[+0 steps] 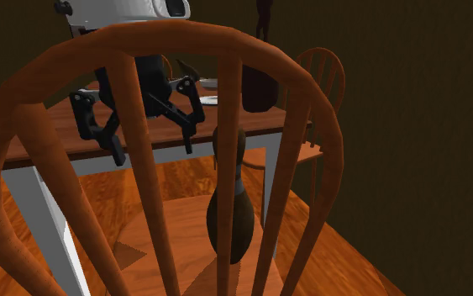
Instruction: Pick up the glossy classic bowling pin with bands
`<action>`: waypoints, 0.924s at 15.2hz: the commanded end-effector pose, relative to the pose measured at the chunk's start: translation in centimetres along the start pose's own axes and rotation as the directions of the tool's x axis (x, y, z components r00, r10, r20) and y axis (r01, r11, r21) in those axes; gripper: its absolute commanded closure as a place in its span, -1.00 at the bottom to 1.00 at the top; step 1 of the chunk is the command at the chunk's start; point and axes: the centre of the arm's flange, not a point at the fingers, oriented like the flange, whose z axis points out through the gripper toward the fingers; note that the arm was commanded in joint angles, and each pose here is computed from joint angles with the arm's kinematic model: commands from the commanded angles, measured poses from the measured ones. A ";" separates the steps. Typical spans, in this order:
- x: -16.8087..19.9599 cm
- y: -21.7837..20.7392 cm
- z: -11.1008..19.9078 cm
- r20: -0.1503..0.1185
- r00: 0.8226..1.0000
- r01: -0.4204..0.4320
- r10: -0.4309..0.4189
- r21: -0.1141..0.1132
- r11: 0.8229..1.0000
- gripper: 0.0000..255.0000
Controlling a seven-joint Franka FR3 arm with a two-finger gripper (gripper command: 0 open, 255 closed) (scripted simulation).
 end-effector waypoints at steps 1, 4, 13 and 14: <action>0.0 0.0 0.0 0.000 1.000 0.000 0.000 0.000 1.000 -1.00; 2.9 3.1 0.1 0.007 1.000 -0.006 0.006 0.013 1.000 -1.00; 11.3 12.3 0.9 0.030 0.999 -0.026 0.025 0.054 0.998 -1.00; 12.2 13.4 1.0 0.033 0.999 -0.029 0.027 0.058 0.998 -1.00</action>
